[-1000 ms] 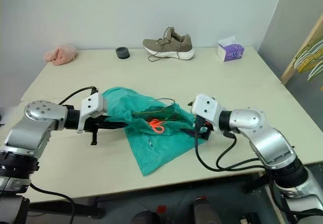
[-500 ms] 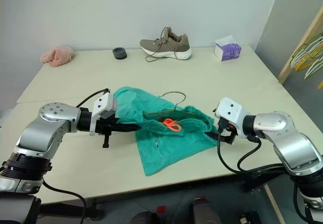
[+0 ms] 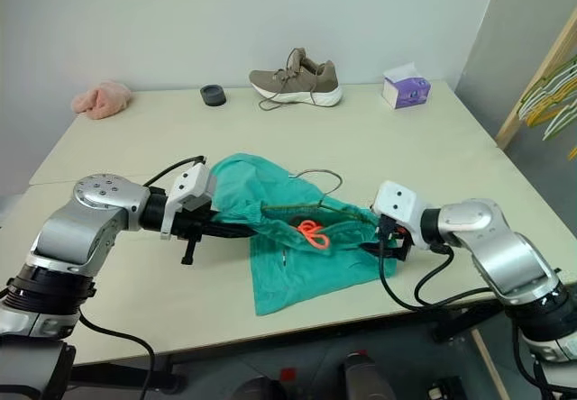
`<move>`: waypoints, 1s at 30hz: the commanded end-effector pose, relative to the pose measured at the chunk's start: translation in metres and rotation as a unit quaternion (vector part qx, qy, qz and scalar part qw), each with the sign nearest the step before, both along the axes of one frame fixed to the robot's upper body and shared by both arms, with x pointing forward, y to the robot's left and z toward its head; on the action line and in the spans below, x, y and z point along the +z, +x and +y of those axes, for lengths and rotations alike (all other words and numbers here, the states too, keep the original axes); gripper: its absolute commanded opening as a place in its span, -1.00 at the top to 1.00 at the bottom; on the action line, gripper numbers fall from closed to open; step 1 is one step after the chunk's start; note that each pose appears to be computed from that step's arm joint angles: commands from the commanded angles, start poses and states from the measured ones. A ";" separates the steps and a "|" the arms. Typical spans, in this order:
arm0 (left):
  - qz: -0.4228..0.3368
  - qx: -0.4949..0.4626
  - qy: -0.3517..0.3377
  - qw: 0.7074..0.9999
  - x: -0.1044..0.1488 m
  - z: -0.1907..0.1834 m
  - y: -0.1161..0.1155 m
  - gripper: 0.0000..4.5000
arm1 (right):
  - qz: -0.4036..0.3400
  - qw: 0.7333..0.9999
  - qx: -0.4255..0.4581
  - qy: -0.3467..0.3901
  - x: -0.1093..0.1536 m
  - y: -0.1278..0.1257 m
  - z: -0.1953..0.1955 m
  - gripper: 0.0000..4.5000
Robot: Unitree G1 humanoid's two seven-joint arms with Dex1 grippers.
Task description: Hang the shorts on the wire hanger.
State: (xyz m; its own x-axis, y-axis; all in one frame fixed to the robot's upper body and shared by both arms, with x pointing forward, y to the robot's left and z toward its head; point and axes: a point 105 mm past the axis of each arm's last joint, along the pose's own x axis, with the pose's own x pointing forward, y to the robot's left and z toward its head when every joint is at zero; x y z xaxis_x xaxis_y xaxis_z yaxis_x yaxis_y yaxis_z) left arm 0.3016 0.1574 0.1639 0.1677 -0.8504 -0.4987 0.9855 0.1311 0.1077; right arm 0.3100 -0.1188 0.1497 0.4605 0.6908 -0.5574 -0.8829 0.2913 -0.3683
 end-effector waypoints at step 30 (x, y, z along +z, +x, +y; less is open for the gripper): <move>-0.097 0.158 -0.042 0.982 0.025 0.047 0.049 -0.28 | 0.042 0.997 0.051 -0.026 0.014 0.007 -0.006 1.00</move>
